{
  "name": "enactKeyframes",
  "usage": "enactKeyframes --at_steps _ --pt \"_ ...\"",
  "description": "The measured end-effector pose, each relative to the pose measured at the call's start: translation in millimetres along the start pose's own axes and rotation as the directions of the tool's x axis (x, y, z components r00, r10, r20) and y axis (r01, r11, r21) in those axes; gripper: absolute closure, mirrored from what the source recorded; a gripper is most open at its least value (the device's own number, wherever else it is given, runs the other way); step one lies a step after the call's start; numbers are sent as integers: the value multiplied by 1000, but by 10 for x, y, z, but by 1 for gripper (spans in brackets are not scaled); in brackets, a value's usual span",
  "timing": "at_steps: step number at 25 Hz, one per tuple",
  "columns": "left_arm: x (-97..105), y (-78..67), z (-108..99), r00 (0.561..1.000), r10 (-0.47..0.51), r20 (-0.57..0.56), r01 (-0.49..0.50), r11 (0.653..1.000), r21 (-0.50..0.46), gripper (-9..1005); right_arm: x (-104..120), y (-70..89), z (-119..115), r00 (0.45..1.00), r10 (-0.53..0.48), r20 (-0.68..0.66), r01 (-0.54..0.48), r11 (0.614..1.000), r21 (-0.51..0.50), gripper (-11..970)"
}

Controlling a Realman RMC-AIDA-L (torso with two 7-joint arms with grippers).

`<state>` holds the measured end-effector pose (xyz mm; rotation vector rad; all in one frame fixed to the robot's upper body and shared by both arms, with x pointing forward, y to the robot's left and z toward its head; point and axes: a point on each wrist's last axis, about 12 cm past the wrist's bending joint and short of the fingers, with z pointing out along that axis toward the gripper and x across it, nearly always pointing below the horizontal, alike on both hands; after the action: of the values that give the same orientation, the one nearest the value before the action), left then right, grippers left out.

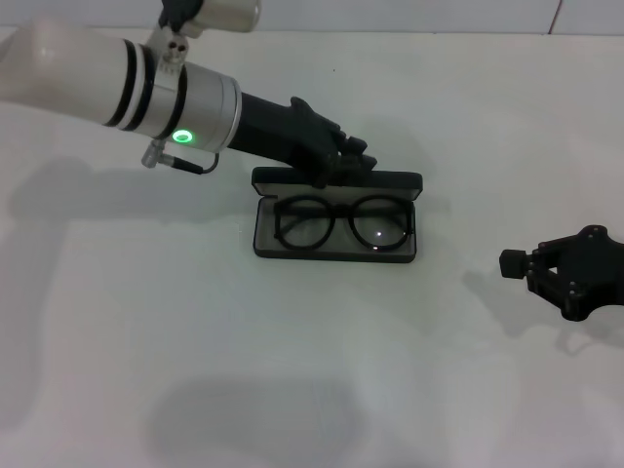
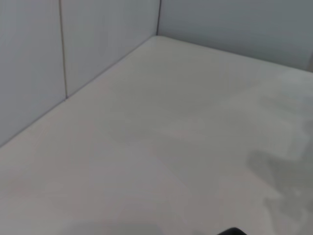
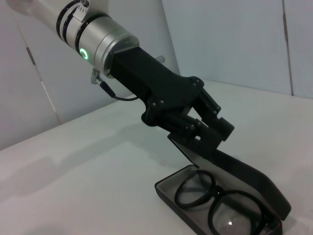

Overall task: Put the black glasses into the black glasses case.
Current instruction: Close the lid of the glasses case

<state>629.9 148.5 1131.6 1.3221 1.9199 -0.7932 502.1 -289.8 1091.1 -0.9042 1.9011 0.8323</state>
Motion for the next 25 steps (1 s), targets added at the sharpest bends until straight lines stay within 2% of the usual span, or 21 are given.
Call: enactKeyframes --at_steps 14,25 --pt "66 -78 82 998 8 -58 -6 999 37 749 26 4 3 1000 3 -2 -3 1000 -3 889" --pt "142 -205 130 995 20 -96 -9 993 114 746 43 13 9 1000 10 19 -10 1000 -11 883"
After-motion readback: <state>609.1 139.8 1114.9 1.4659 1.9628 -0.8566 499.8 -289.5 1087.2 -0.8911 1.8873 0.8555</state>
